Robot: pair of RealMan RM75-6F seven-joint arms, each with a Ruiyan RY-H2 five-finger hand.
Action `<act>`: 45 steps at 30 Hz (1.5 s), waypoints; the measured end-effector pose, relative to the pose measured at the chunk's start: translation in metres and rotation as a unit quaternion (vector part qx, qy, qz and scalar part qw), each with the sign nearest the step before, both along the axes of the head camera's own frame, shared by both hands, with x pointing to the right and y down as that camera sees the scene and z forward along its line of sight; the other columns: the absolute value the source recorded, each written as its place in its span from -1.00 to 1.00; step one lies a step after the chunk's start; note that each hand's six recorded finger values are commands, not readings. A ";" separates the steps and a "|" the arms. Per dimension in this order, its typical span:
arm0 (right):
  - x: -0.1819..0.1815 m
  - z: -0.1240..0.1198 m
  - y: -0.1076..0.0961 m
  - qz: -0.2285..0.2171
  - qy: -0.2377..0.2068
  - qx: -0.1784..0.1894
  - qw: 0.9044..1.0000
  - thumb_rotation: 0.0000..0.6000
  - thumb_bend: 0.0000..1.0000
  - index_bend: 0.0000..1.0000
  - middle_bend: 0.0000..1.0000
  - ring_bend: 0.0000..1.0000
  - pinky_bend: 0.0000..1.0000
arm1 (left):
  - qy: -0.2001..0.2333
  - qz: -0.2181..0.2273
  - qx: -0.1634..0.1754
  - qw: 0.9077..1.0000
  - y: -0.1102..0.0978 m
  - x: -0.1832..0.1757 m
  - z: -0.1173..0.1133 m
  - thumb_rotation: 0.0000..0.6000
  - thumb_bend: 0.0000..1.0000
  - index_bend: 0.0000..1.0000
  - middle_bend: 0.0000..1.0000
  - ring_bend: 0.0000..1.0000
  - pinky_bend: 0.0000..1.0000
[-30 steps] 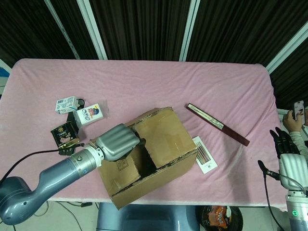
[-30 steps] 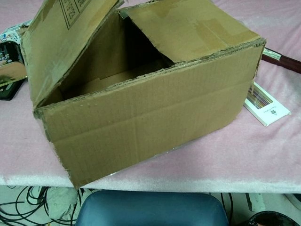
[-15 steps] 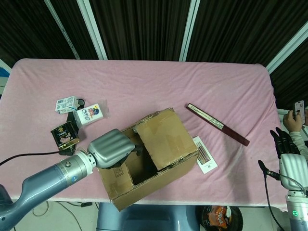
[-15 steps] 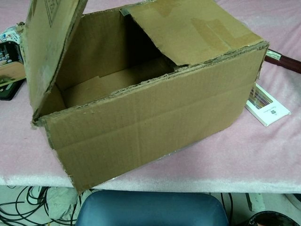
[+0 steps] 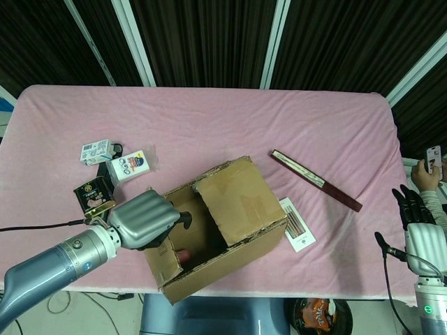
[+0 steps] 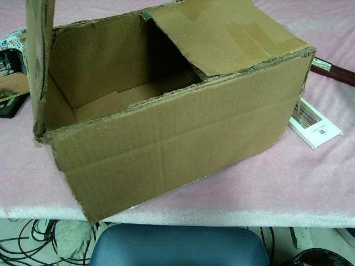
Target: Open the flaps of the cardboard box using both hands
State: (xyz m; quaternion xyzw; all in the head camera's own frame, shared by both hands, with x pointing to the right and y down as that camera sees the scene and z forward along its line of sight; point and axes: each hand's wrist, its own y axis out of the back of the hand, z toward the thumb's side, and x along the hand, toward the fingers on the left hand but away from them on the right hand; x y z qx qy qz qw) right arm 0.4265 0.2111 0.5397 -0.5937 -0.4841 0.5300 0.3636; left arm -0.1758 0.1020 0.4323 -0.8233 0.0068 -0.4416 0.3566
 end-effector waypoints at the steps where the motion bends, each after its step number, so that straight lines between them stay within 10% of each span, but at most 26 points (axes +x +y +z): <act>1: 0.000 0.000 0.000 0.001 0.000 0.000 1.000 1.00 -0.34 -1.00 -1.00 -1.00 -0.58 | -0.002 -0.001 -0.002 1.000 0.000 -0.002 -0.001 1.00 0.84 -0.33 0.05 -0.15 -0.03; 45: 0.004 0.002 0.001 0.014 0.001 -0.006 1.000 1.00 -0.31 -1.00 -1.00 -1.00 -0.58 | -0.020 -0.030 -0.009 0.999 0.032 -0.086 -0.044 1.00 0.83 -0.33 0.05 -0.15 -0.03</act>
